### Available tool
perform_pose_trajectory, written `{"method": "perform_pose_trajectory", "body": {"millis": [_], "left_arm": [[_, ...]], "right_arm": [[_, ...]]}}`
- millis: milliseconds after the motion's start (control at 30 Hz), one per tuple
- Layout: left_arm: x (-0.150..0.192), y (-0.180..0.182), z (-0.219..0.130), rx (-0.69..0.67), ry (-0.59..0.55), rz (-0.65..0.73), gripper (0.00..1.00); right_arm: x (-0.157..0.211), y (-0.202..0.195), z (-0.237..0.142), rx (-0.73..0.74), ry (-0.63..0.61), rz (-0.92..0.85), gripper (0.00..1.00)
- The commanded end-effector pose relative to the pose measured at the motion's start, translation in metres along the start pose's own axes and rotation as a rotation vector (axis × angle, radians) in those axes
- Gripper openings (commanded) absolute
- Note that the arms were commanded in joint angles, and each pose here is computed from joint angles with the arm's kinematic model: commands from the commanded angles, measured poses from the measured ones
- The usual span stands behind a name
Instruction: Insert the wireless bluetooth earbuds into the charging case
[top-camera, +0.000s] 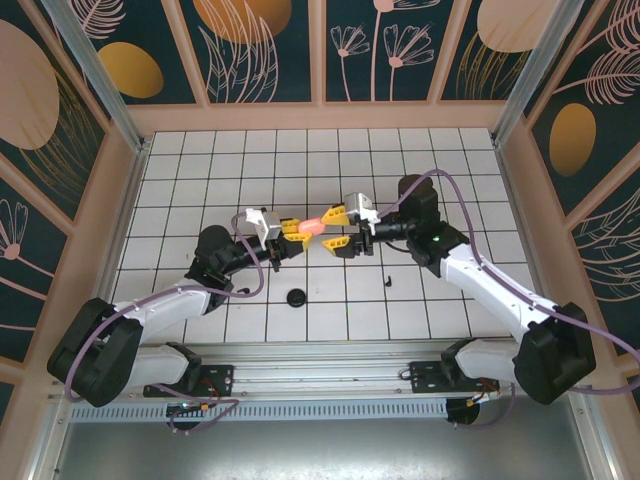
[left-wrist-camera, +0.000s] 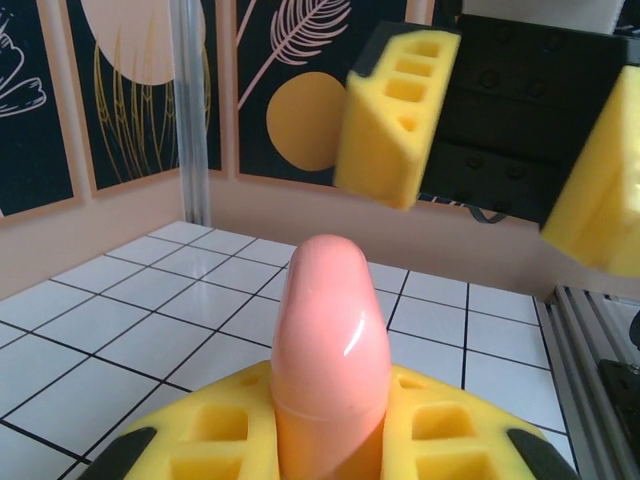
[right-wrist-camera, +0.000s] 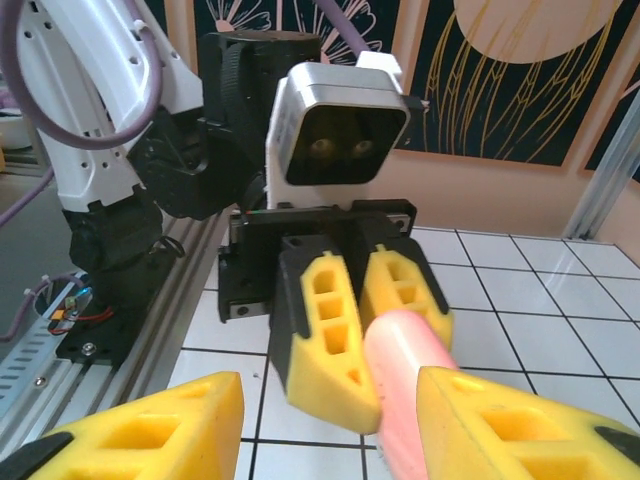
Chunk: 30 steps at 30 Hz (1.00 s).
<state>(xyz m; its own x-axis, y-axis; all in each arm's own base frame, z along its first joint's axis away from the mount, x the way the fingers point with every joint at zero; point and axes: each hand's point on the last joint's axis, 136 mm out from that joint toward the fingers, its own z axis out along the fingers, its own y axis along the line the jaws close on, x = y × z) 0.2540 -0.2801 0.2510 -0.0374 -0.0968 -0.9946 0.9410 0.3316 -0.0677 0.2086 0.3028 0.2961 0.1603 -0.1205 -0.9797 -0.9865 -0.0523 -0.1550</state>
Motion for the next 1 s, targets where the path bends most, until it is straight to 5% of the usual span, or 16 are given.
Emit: {"method": "perform_pose_trajectory", "body": {"millis": [0, 167, 433, 667, 967], "left_arm": [[-0.017, 0.004, 0.003, -0.015, -0.035, 0.022, 0.08], [0.001, 0.023, 0.014, -0.071, 0.058, -0.125, 0.08], [0.053, 0.046, 0.033, -0.149, 0.228, -0.554, 0.08], [0.1, 0.059, 0.039, -0.241, 0.381, -0.827, 0.08], [0.152, 0.072, 0.048, -0.303, 0.534, -0.967, 0.07]], "right_arm": [[0.001, 0.007, -0.004, 0.003, -0.005, 0.025, 0.49], [0.006, -0.034, -0.024, 0.286, -0.034, 0.203, 0.52], [0.045, -0.085, -0.08, 0.788, -0.07, 0.65, 0.52], [0.064, -0.083, -0.095, 0.896, -0.033, 0.884, 0.52], [0.074, -0.075, -0.086, 0.873, -0.038, 0.983, 0.51]]}}
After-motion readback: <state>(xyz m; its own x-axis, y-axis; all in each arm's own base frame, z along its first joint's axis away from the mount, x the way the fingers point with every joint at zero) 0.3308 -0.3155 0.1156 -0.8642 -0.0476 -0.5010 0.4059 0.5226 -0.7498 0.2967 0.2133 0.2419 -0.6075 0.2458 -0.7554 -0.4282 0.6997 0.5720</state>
